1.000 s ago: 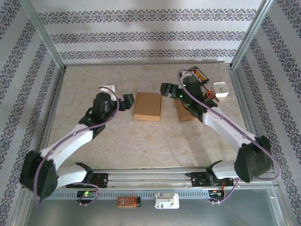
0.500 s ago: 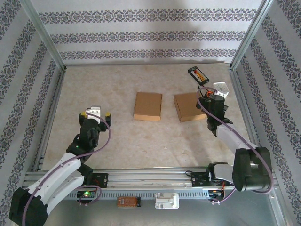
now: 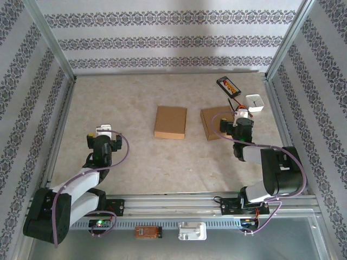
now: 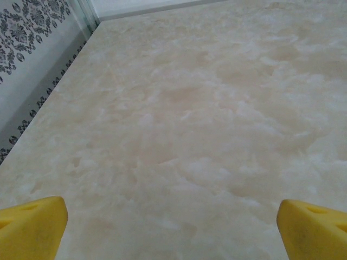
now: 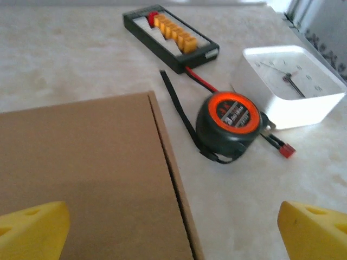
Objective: Fold the paper box
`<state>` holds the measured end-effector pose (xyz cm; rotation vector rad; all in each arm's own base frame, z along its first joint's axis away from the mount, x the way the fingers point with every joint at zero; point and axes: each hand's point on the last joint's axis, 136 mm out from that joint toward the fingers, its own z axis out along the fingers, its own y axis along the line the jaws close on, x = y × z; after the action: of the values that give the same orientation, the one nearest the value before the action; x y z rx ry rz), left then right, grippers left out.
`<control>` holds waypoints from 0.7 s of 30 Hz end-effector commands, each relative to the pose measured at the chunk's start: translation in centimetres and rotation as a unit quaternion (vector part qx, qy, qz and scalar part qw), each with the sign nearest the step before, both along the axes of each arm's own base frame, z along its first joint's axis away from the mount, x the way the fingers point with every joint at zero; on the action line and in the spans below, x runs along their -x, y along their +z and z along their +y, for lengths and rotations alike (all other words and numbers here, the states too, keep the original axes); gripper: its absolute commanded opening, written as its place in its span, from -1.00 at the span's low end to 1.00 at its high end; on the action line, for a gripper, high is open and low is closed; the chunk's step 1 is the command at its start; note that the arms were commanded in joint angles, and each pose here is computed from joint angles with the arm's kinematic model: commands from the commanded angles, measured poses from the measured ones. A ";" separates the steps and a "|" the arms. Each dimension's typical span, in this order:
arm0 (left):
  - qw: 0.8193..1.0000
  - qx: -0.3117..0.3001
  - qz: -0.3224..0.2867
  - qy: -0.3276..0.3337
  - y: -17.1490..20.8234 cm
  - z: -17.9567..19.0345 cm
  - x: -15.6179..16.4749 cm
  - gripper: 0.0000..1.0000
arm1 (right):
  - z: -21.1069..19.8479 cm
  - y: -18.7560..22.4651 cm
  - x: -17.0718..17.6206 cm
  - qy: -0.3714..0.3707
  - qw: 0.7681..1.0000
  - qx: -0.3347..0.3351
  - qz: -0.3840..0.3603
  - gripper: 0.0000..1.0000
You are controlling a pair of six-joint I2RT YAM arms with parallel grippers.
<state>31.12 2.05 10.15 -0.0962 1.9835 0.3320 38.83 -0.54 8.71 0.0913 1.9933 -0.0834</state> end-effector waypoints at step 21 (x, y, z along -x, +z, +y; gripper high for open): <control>0.982 0.129 -0.063 -0.122 -1.2 -0.8 -8.2 0.99 | -0.5 2.1 -0.7 -0.005 0.998 -0.001 -0.067 0.96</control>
<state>38.23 1.36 6.75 -0.0608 1.9570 -0.0652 39.58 -1.05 10.18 0.1034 1.8931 -0.0733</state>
